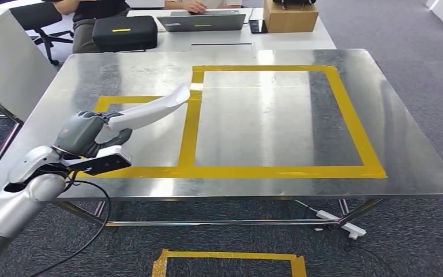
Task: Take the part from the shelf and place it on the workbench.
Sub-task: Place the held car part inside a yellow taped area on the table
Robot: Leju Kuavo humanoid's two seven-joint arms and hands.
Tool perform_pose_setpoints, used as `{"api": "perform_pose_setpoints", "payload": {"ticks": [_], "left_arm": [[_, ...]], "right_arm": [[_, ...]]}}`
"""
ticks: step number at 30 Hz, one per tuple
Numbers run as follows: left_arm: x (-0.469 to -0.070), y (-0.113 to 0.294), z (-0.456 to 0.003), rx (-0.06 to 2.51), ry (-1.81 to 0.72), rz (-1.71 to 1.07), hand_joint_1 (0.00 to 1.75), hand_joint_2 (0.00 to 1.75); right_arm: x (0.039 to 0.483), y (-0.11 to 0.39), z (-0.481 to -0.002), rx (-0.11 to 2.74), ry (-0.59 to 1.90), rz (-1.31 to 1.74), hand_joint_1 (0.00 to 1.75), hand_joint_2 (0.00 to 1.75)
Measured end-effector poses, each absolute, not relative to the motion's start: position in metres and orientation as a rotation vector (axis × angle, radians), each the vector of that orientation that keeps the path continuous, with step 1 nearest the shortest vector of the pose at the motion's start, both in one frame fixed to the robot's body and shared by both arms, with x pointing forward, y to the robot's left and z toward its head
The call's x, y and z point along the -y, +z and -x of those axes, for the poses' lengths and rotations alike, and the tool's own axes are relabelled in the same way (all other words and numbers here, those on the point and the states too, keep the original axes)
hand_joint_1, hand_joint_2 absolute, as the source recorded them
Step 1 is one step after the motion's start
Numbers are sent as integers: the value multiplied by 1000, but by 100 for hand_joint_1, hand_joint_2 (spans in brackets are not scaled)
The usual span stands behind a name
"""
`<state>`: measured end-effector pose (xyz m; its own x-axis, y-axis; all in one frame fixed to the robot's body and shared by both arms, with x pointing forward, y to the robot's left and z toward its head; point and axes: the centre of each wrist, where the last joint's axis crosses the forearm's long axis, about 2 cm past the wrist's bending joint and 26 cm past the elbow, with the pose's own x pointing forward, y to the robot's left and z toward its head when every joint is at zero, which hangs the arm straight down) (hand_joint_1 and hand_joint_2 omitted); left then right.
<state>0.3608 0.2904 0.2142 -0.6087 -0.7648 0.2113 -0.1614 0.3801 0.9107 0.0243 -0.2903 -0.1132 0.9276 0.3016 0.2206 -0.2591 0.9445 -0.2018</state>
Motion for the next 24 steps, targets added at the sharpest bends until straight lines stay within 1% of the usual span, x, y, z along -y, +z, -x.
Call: {"api": "perform_pose_setpoints", "payload": {"ticks": [4, 8, 13, 18, 21, 24], "left_arm": [[-281, 208, -365, 1973, -1233, -745, 175, 175], [-273, 191, -367, 1876, -1297, -738, 175, 175], [-274, 165, -366, 1765, -1380, -764, 175, 175], [-275, 155, -366, 1724, -1405, -766, 175, 175], [-276, 152, -366, 1689, -1432, -803, 175, 175], [-279, 149, -369, 1634, -1481, -897, 175, 175]], "right_arm": [[290, -113, -25, 252, 295, 168, 0, 0], [288, -113, -27, 253, 302, 166, 0, 0], [287, -113, -29, 255, 311, 170, 0, 0], [286, -113, -29, 258, 311, 169, 0, 0], [286, -113, -30, 258, 312, 170, 0, 0], [287, -113, -29, 256, 312, 175, 0, 0]]}}
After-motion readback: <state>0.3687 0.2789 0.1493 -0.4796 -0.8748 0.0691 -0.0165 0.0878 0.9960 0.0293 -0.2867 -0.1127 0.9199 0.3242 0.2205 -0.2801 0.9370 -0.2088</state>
